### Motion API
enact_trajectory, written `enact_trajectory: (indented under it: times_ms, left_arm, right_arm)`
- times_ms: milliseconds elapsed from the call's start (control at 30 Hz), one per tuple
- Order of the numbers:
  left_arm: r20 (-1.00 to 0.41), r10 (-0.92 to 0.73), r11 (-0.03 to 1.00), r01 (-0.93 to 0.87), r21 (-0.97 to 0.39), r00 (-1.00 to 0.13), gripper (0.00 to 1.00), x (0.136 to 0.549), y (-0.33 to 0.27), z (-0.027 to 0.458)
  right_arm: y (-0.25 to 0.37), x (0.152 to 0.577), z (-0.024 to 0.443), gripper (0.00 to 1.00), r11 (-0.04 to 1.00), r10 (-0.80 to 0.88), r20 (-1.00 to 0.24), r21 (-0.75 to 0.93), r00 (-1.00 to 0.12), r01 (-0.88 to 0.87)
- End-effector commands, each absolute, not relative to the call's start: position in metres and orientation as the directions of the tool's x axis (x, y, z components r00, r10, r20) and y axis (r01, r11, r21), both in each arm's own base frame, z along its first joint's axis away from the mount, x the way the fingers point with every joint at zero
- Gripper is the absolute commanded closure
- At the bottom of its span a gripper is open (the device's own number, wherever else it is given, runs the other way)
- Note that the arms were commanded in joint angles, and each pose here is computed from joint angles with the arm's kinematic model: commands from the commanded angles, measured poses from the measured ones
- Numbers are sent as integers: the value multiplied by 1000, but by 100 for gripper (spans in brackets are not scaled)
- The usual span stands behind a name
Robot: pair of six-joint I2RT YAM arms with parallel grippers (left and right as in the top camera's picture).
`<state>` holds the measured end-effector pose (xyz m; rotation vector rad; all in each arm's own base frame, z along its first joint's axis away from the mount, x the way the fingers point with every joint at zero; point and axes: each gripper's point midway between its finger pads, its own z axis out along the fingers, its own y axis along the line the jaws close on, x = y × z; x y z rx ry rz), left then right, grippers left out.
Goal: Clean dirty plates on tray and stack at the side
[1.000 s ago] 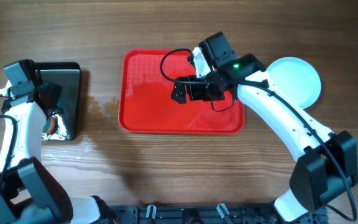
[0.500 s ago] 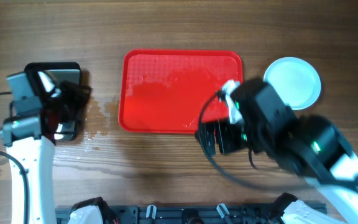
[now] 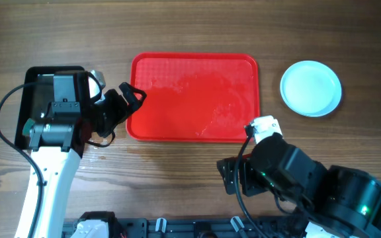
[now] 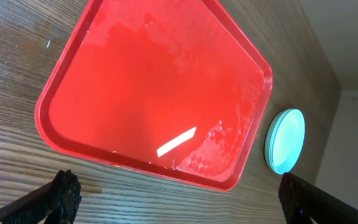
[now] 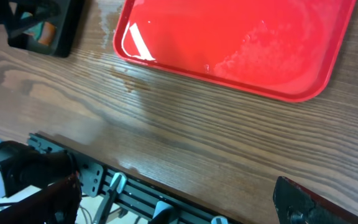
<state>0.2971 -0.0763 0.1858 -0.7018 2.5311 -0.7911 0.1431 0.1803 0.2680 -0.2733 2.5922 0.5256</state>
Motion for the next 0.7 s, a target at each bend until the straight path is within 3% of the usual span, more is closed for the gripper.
enact_trajectory:
  times_ms: [0,267,433,600,667]
  left_arm:
    - [-221,-543,727,-321,-608,-810,0,295,-79,184]
    - [-221,-543,727,-321,-608,-810,0,295,-79,184]
    - [-221,-543,727,-321,-608,-810,0,295,-79,184]
    - [-221,-543,727,-321,-608,-810,0,295,-79,184]
    - [-221,-543,727,-321,-608,-810,0,295,-79,184]
  right_arm:
    - [182,149,259,0,925,-92,-480,284,-873,-253]
    - [165,167,259,0,947,-33,-497,261,-867,-186]
    - [160,203,267,0,872,29,-609,403,-793,-278]
    - [132,221,236,0,803,196,-675,527,-711,-278]
    - [121,227,227,0,787,256,-732,537,-632,-303]
